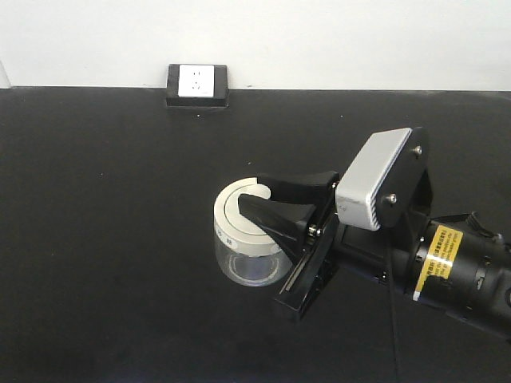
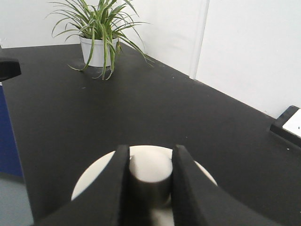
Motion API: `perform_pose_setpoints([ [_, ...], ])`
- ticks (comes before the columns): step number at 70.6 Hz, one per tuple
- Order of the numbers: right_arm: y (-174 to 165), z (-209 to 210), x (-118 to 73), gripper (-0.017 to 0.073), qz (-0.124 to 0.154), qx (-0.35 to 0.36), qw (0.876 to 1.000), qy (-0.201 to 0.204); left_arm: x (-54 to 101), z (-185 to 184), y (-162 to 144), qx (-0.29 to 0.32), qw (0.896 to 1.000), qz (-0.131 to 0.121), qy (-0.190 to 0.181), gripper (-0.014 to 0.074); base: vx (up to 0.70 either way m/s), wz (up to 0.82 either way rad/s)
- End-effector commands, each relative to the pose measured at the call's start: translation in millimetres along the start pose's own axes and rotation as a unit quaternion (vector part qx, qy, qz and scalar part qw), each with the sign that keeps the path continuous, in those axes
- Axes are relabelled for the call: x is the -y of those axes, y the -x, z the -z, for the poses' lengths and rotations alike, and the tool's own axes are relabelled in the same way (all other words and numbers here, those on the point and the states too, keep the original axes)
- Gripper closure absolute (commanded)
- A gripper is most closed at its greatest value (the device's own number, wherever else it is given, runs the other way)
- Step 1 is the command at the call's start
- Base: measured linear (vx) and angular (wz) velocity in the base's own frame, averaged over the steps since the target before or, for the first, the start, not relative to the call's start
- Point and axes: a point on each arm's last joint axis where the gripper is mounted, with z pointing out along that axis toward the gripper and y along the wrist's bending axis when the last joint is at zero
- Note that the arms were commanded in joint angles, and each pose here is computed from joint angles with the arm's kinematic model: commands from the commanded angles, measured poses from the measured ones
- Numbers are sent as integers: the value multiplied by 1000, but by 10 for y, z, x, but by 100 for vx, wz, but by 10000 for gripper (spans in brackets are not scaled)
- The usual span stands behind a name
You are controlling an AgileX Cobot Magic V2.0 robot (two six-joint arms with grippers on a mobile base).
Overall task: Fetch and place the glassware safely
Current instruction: 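Move the held jar forward over the bench with the right gripper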
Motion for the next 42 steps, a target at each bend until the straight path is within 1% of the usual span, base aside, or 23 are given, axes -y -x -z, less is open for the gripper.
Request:
perform_pose_setpoints([
  [1,230,46,-29,560,-1,62,998,17,-12,-7,152,45,999,9,1,601,9,2],
  [14,202,20,-19,560,-3,56,998,17,-11,-26,145,40,999,9,0,601,7,3],
  [20,173,14,-4,560,-3,43,999,9,-11,-24,143,40,999,9,0,601,-1,6],
  [42,150,1,-2,560,-5,38,999,8,-11,-25,145,40,999,9,0,601,0,0],
])
